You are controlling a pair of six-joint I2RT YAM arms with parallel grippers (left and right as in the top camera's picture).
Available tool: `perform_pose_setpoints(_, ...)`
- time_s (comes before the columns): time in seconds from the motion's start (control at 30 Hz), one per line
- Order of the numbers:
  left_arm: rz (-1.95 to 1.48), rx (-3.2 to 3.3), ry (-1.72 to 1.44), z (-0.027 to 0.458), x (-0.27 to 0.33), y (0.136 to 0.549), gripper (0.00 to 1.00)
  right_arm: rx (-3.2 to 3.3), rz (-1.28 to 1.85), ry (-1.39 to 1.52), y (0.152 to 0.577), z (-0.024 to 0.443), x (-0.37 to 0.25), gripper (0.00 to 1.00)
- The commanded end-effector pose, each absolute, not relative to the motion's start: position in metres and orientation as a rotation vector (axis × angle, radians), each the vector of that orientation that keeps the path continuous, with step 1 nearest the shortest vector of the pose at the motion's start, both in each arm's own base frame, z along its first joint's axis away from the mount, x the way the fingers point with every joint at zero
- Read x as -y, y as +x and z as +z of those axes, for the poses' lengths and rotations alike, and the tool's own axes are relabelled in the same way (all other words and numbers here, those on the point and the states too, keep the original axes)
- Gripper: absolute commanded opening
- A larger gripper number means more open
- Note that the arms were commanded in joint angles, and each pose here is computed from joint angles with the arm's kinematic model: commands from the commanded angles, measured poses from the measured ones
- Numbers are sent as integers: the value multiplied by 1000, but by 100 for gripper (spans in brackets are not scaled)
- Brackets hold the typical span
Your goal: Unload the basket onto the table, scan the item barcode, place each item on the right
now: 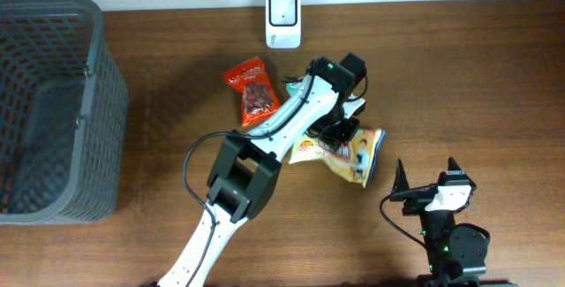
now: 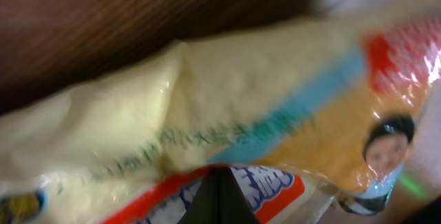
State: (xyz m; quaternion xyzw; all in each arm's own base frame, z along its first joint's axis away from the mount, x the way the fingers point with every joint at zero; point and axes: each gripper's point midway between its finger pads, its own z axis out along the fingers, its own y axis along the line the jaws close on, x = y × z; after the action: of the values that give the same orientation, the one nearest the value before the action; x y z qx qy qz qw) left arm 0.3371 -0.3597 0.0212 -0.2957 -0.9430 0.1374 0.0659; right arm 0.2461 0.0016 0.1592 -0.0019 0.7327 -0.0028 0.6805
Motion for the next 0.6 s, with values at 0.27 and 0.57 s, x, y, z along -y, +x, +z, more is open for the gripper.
perform_pose_setpoints(0.27, 331, 3096, -692, 49, 322, 420, 0, -1650, -25, 4, 246, 155, 2, 98)
perform_pose_setpoints(0.57, 491, 3082, -765, 100, 348, 403, 0, -1650, -25, 4, 246, 155, 2, 98)
